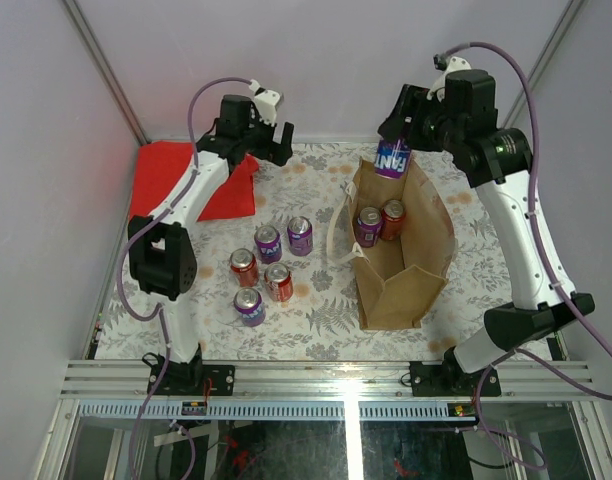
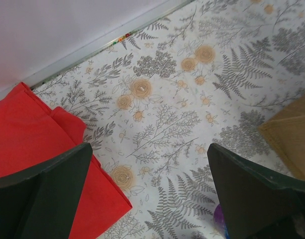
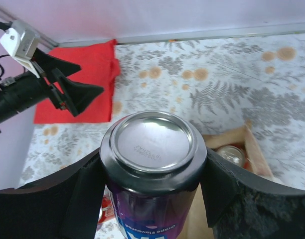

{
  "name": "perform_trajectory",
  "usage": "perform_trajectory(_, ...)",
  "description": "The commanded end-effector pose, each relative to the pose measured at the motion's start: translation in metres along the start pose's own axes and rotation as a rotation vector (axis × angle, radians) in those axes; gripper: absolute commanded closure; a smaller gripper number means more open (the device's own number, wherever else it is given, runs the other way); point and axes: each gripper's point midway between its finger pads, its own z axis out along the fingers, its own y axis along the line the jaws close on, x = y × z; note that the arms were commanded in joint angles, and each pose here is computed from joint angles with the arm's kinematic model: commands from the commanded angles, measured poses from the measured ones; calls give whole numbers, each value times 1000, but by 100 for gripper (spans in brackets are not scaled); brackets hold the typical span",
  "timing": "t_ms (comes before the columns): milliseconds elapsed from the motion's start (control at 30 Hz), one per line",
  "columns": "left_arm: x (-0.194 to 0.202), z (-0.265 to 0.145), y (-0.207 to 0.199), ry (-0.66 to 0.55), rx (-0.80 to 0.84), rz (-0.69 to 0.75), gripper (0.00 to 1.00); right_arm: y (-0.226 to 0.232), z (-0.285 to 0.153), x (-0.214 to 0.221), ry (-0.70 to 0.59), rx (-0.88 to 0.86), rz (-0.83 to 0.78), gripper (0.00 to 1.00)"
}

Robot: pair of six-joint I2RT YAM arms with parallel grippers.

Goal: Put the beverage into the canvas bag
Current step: Pick up the drink from the canvas bag, then place the drink at the center of the board.

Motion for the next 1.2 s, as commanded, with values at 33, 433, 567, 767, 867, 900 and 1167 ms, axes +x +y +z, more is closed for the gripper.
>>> perform_trajectory(33, -43, -30, -2, -116, 19, -115, 0, 58, 8, -37, -92, -271, 15, 100)
perform_trajectory(433, -45, -90, -12, -118, 305, -539, 6, 105, 55, -13, -19, -478, 98, 100)
perform_trajectory(567, -47, -108, -35, -113, 400, -537, 8, 114, 67, -15, -9, -512, 170, 100)
perform_trajectory(767, -47, -120, -61, -163, 383, -439, 8, 129, 84, -22, 11, -577, 308, 100)
perform_trajectory(867, -52, -127, -70, -224, 332, -351, 7, 135, 89, -27, 12, -603, 372, 100)
perform_trajectory(900, -52, -129, -72, -248, 308, -321, 6, 137, 90, -29, 11, -611, 393, 100)
perform_trajectory(1167, -27, -134, -77, -442, 41, -48, 5, 148, 95, -41, 4, -674, 531, 100)
